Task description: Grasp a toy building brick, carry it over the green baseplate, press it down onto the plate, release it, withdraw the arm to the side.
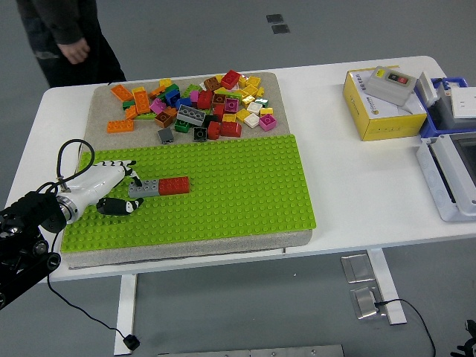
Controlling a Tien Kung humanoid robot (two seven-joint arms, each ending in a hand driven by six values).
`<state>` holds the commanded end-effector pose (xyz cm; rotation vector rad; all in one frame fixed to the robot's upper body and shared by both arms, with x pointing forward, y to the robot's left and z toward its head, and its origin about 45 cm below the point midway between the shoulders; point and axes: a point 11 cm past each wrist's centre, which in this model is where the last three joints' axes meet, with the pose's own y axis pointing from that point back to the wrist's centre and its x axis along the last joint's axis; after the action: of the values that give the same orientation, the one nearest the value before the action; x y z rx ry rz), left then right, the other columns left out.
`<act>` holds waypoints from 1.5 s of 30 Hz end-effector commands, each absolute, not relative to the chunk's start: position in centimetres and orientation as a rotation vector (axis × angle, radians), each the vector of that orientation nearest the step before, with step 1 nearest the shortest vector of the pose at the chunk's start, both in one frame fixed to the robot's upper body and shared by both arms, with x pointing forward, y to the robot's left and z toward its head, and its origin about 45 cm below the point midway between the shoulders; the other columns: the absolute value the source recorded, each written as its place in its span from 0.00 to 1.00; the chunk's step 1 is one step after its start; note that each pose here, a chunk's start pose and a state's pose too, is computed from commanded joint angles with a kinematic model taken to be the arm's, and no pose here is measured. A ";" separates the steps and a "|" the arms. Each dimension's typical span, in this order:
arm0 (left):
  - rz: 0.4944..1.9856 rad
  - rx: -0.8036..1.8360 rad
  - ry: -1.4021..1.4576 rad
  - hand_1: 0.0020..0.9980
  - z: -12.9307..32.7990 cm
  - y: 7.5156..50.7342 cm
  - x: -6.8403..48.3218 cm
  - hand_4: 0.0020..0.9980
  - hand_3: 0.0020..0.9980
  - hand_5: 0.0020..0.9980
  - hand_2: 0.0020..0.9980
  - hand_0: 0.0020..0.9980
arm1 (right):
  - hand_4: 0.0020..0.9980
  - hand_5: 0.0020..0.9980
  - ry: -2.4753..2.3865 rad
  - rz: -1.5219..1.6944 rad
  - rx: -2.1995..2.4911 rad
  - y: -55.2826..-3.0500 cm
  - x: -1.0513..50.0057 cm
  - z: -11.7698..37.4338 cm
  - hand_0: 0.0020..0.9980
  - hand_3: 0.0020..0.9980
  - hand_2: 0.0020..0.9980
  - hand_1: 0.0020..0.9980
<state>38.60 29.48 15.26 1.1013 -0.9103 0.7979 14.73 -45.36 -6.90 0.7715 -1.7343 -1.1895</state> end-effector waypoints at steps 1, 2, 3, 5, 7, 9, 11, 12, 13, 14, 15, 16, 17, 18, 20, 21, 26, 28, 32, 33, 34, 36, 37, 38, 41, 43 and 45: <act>0.799 1.101 -0.910 1.00 15.2 29.5 38.6 0.66 0.67 0.42 1.00 1.00 | 0.60 1.00 -1.734 -1.190 0.772 -45.4 14.7 -6.9 0.65 0.75 0.66 0.60; 0.799 1.100 -0.910 1.00 15.2 29.5 38.6 0.66 0.67 0.42 1.00 1.00 | 0.60 1.00 -1.734 -1.190 0.772 -45.3 14.7 -6.9 0.65 0.75 0.66 0.60; 0.800 1.099 -0.911 1.00 15.2 29.5 38.6 0.66 0.67 0.42 1.00 1.00 | 0.60 1.00 -1.734 -1.190 0.772 -45.3 14.7 -6.9 0.65 0.75 0.66 0.60; 0.801 1.098 -0.915 1.00 15.3 29.5 38.6 0.66 0.67 0.42 1.00 1.00 | 0.60 1.00 -1.734 -1.190 0.771 -45.4 14.7 -6.9 0.65 0.75 0.66 0.60; 0.802 1.095 -0.922 1.00 15.6 29.5 38.6 0.66 0.67 0.42 1.00 1.00 | 0.60 1.00 -1.733 -1.189 0.770 -45.4 14.7 -6.9 0.65 0.75 0.66 0.60; 0.802 1.094 -0.931 1.00 16.0 29.5 38.7 0.66 0.67 0.42 1.00 1.00 | 0.60 1.00 -1.732 -1.189 0.768 -45.4 14.6 -6.9 0.65 0.75 0.66 0.60; 0.798 1.091 -0.937 1.00 16.5 29.5 38.7 0.66 0.67 0.42 1.00 1.00 | 0.60 1.00 -1.732 -1.190 0.764 -45.5 14.5 -6.9 0.65 0.75 0.66 0.60; 0.796 1.089 -0.936 1.00 16.7 29.5 38.6 0.66 0.67 0.42 1.00 1.00 | 0.60 1.00 -1.732 -1.190 0.763 -45.6 14.5 -6.9 0.65 0.75 0.66 0.60; 0.794 1.085 -0.932 1.00 16.9 29.6 38.6 0.66 0.67 0.42 1.00 1.00 | 0.60 1.00 -1.732 -1.191 0.760 -45.6 14.4 -6.9 0.65 0.75 0.66 0.60; 0.794 1.083 -0.927 1.00 17.0 29.6 38.5 0.66 0.67 0.42 1.00 1.00 | 0.60 1.00 -1.731 -1.191 0.758 -45.6 14.3 -6.9 0.65 0.75 0.66 0.60; 0.794 1.079 -0.922 1.00 17.2 29.7 38.5 0.66 0.67 0.42 1.00 1.00 | 0.60 1.00 -1.730 -1.192 0.757 -45.6 14.3 -6.9 0.65 0.75 0.66 0.60; 0.798 1.074 -0.916 1.00 17.4 29.8 38.4 0.66 0.67 0.42 1.00 1.00 | 0.60 1.00 -1.728 -1.191 0.755 -45.7 14.3 -6.9 0.65 0.75 0.66 0.60; 0.803 1.071 -0.911 1.00 17.5 29.8 38.4 0.66 0.67 0.42 1.00 1.00 | 0.60 1.00 -1.727 -1.192 0.755 -45.6 14.2 -6.9 0.65 0.75 0.66 0.60; 0.809 1.066 -0.905 1.00 17.7 29.9 38.3 0.66 0.67 0.42 1.00 1.00 | 0.60 1.00 -1.726 -1.192 0.753 -45.6 14.2 -6.9 0.65 0.75 0.66 0.60; 0.821 1.058 -0.894 1.00 17.9 30.1 38.2 0.66 0.67 0.42 1.00 1.00 | 0.60 1.00 -1.724 -1.194 0.751 -45.6 14.1 -7.0 0.65 0.75 0.66 0.60; 0.830 1.053 -0.886 1.00 18.0 30.3 38.1 0.66 0.67 0.42 1.00 1.00 | 0.60 1.00 -1.723 -1.195 0.750 -45.6 14.0 -7.0 0.65 0.75 0.66 0.60; 0.887 1.043 -0.842 1.00 17.6 31.6 37.8 0.66 0.67 0.42 1.00 1.00 | 0.60 1.00 -1.718 -1.196 0.742 -45.3 13.6 -7.2 0.65 0.75 0.66 0.61; 0.912 1.039 -0.834 1.00 17.6 32.2 37.8 0.66 0.67 0.42 1.00 1.00 | 0.60 1.00 -1.717 -1.196 0.740 -45.3 13.5 -7.3 0.65 0.75 0.66 0.61; 0.965 1.011 -0.839 1.00 18.2 33.1 37.9 0.66 0.67 0.41 1.00 1.00 | 0.60 1.00 -1.716 -1.199 0.736 -45.2 13.3 -7.4 0.65 0.75 0.66 0.60; 0.980 1.005 -0.832 1.00 18.3 33.4 37.8 0.66 0.67 0.41 1.00 1.00 | 0.60 1.00 -1.717 -1.199 0.735 -45.2 13.3 -7.4 0.65 0.75 0.66 0.60; 0.999 0.999 -0.824 1.00 18.4 33.7 37.8 0.66 0.67 0.41 1.00 1.00 | 0.60 1.00 -1.718 -1.199 0.735 -45.2 13.2 -7.4 0.65 0.75 0.66 0.60; 1.030 0.983 -0.808 0.98 18.6 34.1 37.8 0.66 0.77 0.41 0.99 1.00 | 0.60 1.00 -1.721 -1.200 0.735 -45.3 13.2 -7.4 0.65 0.75 0.66 0.61; 1.050 0.963 -0.794 0.98 18.7 34.3 37.7 0.66 0.77 0.41 0.99 1.00 | 0.60 1.00 -1.724 -1.200 0.735 -45.3 13.2 -7.4 0.65 0.75 0.66 0.61; 1.068 0.939 -0.779 0.98 18.7 34.4 37.5 0.66 0.77 0.41 0.99 1.00 | 0.60 1.00 -1.725 -1.199 0.735 -45.4 13.2 -7.4 0.65 0.75 0.66 0.61; 1.139 0.838 -0.733 0.91 19.0 34.5 37.2 0.65 0.80 0.40 0.91 0.99 | 0.60 1.00 -1.727 -1.195 0.738 -45.5 13.2 -7.3 0.65 0.75 0.66 0.61; 1.198 0.751 -0.702 0.91 19.4 34.5 37.0 0.65 0.80 0.40 0.91 0.99 | 0.60 1.00 -1.727 -1.193 0.739 -45.5 13.3 -7.3 0.65 0.75 0.66 0.61; 1.263 0.654 -0.669 0.91 19.7 34.3 36.8 0.65 0.80 0.40 0.91 0.99 | 0.60 1.00 -1.728 -1.189 0.740 -45.4 13.3 -7.3 0.65 0.75 0.66 0.61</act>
<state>36.84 34.34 19.72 0.6543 -0.6689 1.2631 13.29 -45.45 -7.33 0.7403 -1.7277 -1.1887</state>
